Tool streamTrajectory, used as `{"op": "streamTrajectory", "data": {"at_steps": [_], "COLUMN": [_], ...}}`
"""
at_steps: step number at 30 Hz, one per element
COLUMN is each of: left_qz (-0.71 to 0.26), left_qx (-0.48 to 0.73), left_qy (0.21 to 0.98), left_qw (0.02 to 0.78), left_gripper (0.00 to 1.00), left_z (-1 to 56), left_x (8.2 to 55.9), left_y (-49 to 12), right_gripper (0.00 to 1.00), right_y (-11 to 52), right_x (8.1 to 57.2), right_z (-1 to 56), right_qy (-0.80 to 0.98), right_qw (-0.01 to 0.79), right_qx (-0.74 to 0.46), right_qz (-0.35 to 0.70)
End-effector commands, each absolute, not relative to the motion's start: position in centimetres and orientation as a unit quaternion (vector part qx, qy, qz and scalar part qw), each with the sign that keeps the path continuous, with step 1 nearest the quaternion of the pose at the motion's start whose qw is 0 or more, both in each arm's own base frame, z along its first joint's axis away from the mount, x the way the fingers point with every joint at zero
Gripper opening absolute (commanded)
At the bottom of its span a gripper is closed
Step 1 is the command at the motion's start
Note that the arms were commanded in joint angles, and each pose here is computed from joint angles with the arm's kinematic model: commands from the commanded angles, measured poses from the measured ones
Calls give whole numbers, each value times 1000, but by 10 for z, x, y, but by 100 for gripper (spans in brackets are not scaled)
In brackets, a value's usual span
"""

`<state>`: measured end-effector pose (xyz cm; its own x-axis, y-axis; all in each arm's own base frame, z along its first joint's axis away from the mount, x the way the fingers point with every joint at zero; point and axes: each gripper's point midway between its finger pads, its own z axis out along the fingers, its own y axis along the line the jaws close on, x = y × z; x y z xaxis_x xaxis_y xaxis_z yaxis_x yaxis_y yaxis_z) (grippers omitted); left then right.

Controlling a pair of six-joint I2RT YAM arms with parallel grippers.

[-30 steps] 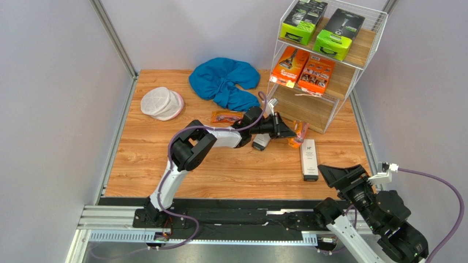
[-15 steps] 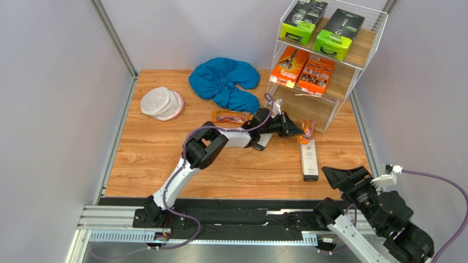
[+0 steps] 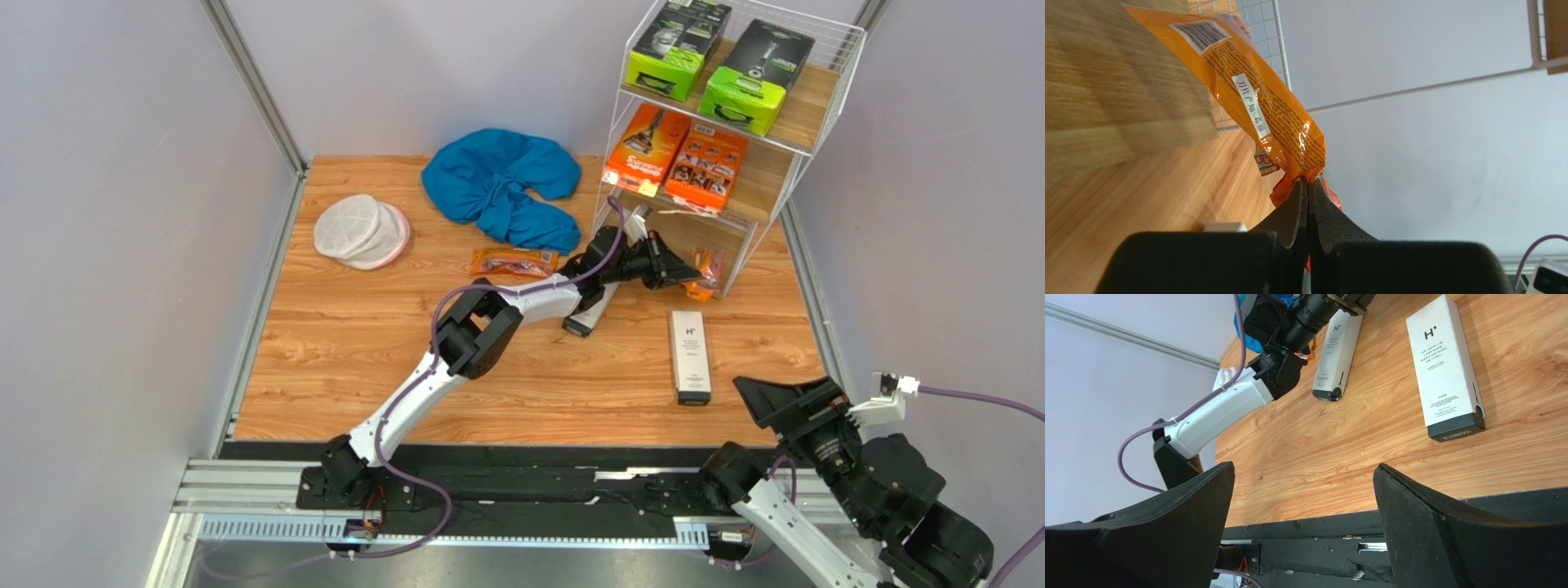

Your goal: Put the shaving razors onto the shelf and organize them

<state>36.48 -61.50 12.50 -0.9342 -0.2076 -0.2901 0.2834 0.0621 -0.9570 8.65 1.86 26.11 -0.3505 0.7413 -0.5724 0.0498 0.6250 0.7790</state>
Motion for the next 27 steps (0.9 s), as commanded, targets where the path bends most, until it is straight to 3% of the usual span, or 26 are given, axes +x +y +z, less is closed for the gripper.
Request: {"op": "streamTrajectory", "data": {"at_steps": [1, 14, 15, 20, 25, 27], "left_qz": [-682, -658, -654, -652, -649, -641], "left_qx": [9, -39, -40, -33, -21, -22], "left_qy": [710, 727, 731, 731, 737, 743], "left_qw": [177, 193, 193, 197, 191, 191], "left_gripper": [0, 9, 12, 44, 59, 61], "left_z": [129, 110, 107, 116, 122, 115], "left_x": [374, 395, 396, 394, 387, 387], "left_y": [-631, -645, -645, -646, -642, -639], "right_gripper": [88, 88, 88, 88, 88, 88], "right_y": [2, 0, 0, -1, -2, -3], "right_x": [76, 73, 73, 72, 70, 69], "right_z": [271, 269, 269, 269, 270, 270], "right_qy": [716, 718, 718, 718, 718, 718], "right_qw": [523, 519, 518, 518, 516, 515], "right_qx": [284, 285, 285, 285, 287, 287], "right_qz": [366, 367, 367, 367, 369, 370]}}
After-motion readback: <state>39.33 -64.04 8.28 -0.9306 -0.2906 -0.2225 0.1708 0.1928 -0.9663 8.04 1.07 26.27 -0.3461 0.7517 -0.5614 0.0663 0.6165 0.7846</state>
